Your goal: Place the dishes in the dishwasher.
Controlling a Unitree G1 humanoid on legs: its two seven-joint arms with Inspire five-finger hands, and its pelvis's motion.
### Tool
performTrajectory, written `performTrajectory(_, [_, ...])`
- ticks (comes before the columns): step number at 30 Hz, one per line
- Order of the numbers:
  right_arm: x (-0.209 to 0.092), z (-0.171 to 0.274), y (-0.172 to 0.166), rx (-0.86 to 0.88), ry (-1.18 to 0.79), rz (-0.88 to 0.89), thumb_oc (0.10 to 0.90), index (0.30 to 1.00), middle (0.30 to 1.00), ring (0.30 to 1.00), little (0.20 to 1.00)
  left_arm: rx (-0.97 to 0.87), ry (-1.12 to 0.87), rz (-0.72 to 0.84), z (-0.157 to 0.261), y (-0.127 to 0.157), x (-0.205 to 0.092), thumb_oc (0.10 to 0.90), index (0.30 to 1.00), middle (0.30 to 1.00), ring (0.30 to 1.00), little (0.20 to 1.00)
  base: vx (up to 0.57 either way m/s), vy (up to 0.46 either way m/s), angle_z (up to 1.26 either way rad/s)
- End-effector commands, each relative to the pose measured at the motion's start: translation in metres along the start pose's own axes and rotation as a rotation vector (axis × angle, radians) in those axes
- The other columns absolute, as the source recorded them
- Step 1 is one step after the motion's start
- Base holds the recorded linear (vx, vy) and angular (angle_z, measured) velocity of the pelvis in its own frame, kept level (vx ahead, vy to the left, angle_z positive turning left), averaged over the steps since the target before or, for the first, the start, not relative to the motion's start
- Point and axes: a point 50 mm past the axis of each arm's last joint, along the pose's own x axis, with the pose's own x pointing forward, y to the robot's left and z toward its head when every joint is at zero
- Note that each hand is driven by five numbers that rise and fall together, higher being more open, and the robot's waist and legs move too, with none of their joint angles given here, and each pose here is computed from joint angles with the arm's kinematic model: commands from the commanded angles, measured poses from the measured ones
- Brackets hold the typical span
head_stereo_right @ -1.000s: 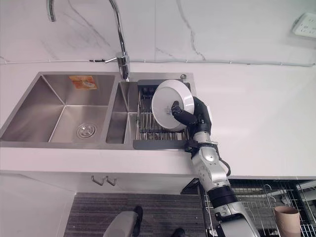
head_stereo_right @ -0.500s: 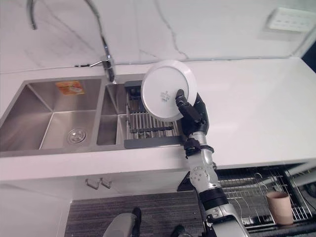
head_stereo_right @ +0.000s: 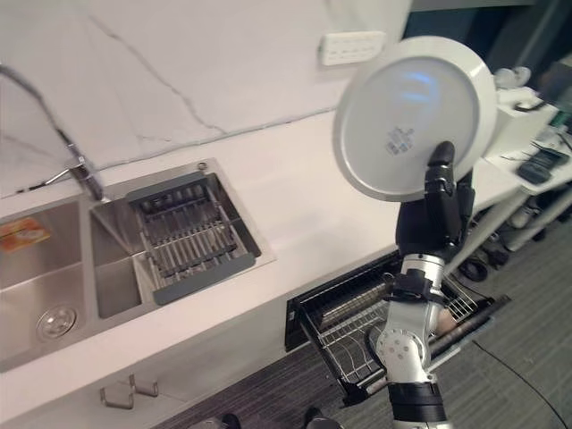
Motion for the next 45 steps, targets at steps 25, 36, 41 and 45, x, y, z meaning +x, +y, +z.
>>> performTrajectory(25, [-0.028, 0.027, -0.057, -0.425, 0.024, -0.16, 0.4, 0.3, 0.3, 0.3, 0.3, -0.11, -0.018, -0.039, 0.021, -0.017, -0.001, 0.8, 0.9, 0.9, 0.9, 0.9, -0.02, -0.025, -0.05])
performTrajectory(36, [-0.04, 0.012, -0.086, -0.536, 0.152, -0.286, 0.4, 0.3, 0.3, 0.3, 0.3, -0.098, -0.034, -0.053, 0.029, -0.02, -0.002, 0.8, 0.9, 0.9, 0.9, 0.9, -0.01, -0.003, 0.16])
performTrajectory(41, [-0.039, 0.014, -0.097, -0.66, 0.162, -0.356, 0.4, 0.3, 0.3, 0.3, 0.3, -0.104, -0.032, -0.058, 0.032, -0.021, -0.002, 0.8, 0.9, 0.9, 0.9, 0.9, 0.03, 0.008, 0.09])
performTrajectory(45, [-0.035, 0.016, -0.103, -0.774, 0.163, -0.394, 0.4, 0.3, 0.3, 0.3, 0.3, -0.108, -0.028, -0.059, 0.033, -0.022, -0.002, 0.8, 0.9, 0.9, 0.9, 0.9, 0.01, 0.004, 0.02])
